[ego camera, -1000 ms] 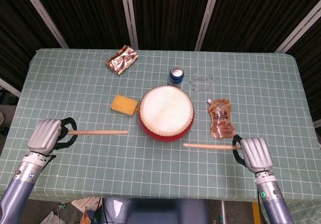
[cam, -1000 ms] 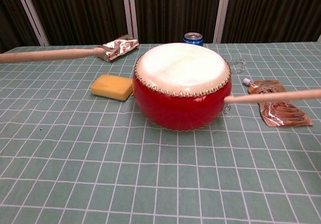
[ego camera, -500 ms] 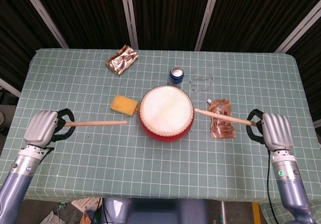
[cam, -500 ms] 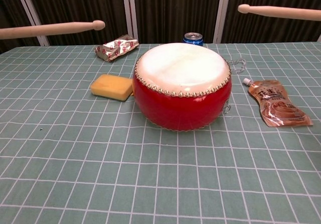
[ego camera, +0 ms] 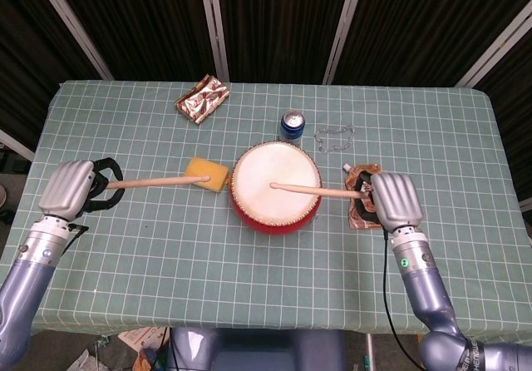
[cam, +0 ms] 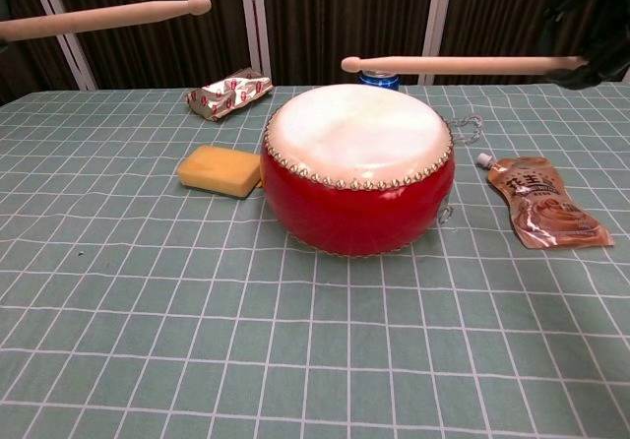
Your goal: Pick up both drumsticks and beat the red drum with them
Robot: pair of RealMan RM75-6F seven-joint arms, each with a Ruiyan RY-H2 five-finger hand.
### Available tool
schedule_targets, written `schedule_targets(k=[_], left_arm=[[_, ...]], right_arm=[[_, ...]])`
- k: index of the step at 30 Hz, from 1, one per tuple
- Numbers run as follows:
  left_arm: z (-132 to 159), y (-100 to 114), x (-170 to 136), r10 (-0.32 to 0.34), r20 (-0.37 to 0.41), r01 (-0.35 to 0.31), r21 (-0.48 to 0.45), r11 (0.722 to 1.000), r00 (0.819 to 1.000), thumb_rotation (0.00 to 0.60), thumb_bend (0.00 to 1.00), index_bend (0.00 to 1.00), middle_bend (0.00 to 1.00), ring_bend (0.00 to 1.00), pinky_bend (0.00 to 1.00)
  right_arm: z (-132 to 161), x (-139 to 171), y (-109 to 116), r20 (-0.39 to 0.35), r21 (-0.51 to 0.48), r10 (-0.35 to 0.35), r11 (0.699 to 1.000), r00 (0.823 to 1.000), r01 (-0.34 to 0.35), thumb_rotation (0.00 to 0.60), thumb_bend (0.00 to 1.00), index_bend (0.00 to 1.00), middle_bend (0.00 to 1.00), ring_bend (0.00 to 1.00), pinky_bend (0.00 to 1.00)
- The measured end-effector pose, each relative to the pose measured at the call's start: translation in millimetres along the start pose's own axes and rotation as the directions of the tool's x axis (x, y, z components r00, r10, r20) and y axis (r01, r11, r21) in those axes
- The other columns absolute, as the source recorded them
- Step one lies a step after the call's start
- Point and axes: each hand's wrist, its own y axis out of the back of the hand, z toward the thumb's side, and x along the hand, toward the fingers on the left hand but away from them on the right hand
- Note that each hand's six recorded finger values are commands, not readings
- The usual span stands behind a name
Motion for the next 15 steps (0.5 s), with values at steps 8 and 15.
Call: schedule_targets(k=[8,15], left_arm=[[-1.6,4.7,1.7,0.007,-0.005,-0.007,-0.024,1.0,1.0,0.6,0.5,0.79,1.0,1.0,1.0],[-3.0,10.5,4.5,0.027,-0.007,-0.028,-0.048,0.998,1.0,0.6,0.5,0.79,1.0,1.0,1.0]], right_arm=[[8.9,-10.4,5.3,0.009,-0.007,-0.024,1.0,1.0,0.024,0.6,0.6,0.92,1.0,1.0,1.0],[16.8,-16.6,20.6,0.007,-0.061,-0.064,0.996,0.998,0.065,0.6,0.6,0.92,1.0,1.0,1.0]])
